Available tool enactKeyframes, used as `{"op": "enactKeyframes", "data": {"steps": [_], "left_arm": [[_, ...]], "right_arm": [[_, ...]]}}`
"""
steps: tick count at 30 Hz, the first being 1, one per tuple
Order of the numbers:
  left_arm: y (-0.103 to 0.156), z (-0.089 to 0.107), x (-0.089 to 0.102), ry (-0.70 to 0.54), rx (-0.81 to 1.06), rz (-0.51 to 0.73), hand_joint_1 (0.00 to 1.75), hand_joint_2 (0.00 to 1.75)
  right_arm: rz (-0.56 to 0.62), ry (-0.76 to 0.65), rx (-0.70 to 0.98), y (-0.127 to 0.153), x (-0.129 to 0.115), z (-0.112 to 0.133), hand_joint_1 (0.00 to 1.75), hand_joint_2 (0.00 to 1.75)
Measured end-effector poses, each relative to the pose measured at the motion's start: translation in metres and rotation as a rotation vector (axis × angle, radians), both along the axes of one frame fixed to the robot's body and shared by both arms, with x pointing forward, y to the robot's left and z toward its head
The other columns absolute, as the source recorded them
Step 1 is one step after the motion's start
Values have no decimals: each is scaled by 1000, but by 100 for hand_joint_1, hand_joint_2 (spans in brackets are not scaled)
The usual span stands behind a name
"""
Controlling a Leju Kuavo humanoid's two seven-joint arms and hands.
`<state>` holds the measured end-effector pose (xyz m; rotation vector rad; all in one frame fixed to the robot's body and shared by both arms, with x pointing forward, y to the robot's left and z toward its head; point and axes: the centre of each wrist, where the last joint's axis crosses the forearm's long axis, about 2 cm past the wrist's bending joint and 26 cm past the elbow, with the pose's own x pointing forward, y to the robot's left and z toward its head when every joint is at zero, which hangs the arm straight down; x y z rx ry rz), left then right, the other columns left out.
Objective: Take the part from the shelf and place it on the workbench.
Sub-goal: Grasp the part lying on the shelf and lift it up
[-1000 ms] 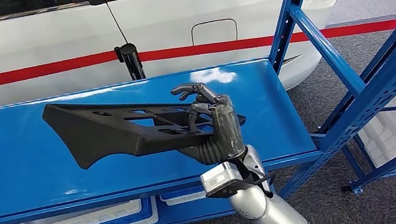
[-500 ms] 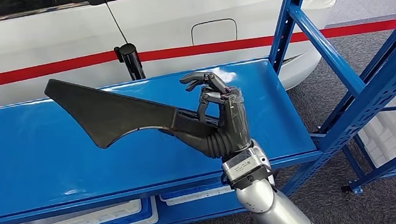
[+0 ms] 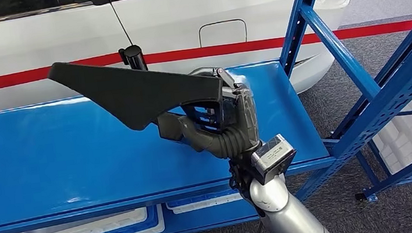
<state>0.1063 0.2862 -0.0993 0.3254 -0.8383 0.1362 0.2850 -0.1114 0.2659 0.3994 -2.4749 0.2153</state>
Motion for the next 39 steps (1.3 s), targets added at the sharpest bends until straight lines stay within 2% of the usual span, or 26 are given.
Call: {"op": "enactKeyframes", "data": {"steps": [39], "left_arm": [[1, 0, -1, -12, -43, 22, 0, 175]], "right_arm": [[20, -24, -25, 5, 3, 11, 175, 175]]}}
